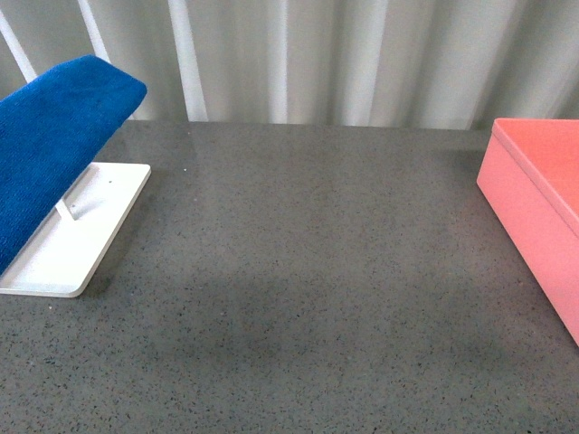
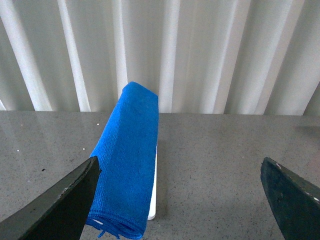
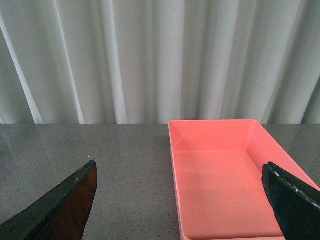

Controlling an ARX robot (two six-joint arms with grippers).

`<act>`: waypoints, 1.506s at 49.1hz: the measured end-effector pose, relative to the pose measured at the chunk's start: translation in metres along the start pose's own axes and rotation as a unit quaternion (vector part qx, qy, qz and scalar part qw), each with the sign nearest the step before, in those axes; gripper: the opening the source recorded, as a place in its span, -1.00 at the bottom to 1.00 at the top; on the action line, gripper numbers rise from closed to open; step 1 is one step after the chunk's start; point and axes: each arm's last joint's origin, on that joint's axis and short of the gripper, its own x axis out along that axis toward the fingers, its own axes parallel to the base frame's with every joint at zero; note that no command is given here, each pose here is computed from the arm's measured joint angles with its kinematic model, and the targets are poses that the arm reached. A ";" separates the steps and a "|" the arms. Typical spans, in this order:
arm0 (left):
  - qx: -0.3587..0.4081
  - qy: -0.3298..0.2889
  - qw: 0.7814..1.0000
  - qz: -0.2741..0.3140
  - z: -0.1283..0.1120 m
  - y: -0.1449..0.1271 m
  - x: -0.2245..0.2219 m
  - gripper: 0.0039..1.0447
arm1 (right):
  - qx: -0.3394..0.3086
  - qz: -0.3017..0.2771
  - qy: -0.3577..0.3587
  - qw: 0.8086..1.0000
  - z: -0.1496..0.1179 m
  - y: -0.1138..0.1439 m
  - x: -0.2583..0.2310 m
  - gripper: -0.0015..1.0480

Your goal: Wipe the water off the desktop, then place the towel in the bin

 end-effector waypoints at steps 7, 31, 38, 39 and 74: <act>0.000 0.000 1.000 0.000 0.000 0.000 0.000 0.88 | 0.000 0.000 0.000 1.000 0.000 0.000 0.000 0.86; 0.000 0.000 1.000 0.000 0.000 0.000 0.000 0.88 | 0.000 0.000 0.000 1.000 0.000 0.000 0.000 0.86; 0.000 0.000 1.000 0.000 0.000 0.000 0.000 0.88 | 0.000 0.000 0.000 1.000 0.000 0.000 0.000 0.86; 0.000 0.000 1.000 0.000 0.000 0.000 0.000 0.88 | 0.000 0.000 0.000 1.000 0.000 0.000 0.000 0.86; -0.014 0.146 0.989 0.024 0.079 -0.001 0.148 0.88 | 0.000 0.000 0.000 1.000 0.000 0.000 0.000 0.86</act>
